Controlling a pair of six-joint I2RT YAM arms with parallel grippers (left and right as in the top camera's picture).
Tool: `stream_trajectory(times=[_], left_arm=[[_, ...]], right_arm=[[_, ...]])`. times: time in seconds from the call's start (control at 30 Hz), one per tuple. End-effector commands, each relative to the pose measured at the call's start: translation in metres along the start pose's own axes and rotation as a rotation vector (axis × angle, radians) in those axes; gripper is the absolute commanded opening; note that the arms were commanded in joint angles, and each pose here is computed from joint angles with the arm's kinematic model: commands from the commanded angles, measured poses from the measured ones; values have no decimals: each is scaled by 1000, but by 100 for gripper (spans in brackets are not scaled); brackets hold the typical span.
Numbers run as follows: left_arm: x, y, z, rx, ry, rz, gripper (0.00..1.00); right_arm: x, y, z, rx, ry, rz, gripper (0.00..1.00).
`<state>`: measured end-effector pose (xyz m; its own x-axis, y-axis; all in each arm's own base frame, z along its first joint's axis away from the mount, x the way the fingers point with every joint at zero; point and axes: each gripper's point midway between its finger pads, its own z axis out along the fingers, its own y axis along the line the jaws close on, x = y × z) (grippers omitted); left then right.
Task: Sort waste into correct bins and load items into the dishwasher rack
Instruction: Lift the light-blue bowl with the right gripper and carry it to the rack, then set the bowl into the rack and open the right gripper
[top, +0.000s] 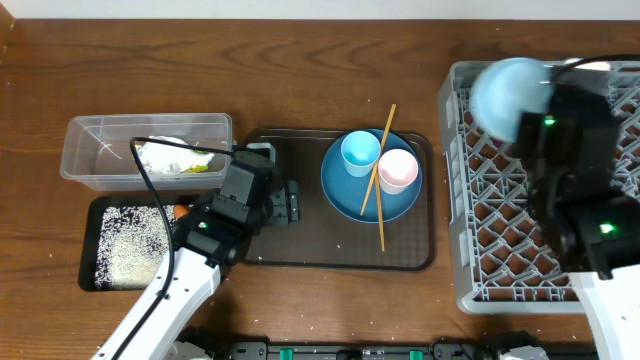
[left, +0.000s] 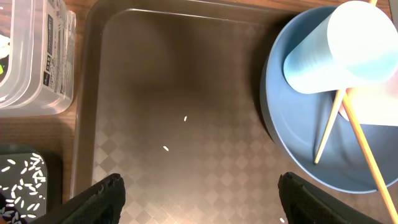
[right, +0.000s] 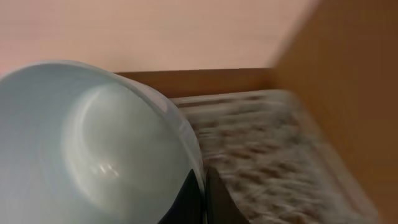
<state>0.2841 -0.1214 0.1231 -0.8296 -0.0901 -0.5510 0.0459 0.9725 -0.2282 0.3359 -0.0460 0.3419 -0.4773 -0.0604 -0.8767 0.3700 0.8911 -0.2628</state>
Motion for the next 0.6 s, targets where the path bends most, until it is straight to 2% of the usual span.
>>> stream_trajectory(times=[0.0,0.07,0.17,0.43,0.57], left_arm=[[-7,-2,-5,4,-23,3,82],[-7,-2,-5,4,-23,3,83],[-7,-2,-5,4,-24,2,92],[-7,-2,-5,4,-23,2,93],[-7,-2,-5,4,-23,2,93]], right_arm=[[-6,-57,5,258,14,-88,1],[-6,-77,14,336,36,-123,1],[-1,-105,29,452,90,-183,1],[15,-148,81,708,276,-398,1],[29,-136,122,698,366,-573,1]])
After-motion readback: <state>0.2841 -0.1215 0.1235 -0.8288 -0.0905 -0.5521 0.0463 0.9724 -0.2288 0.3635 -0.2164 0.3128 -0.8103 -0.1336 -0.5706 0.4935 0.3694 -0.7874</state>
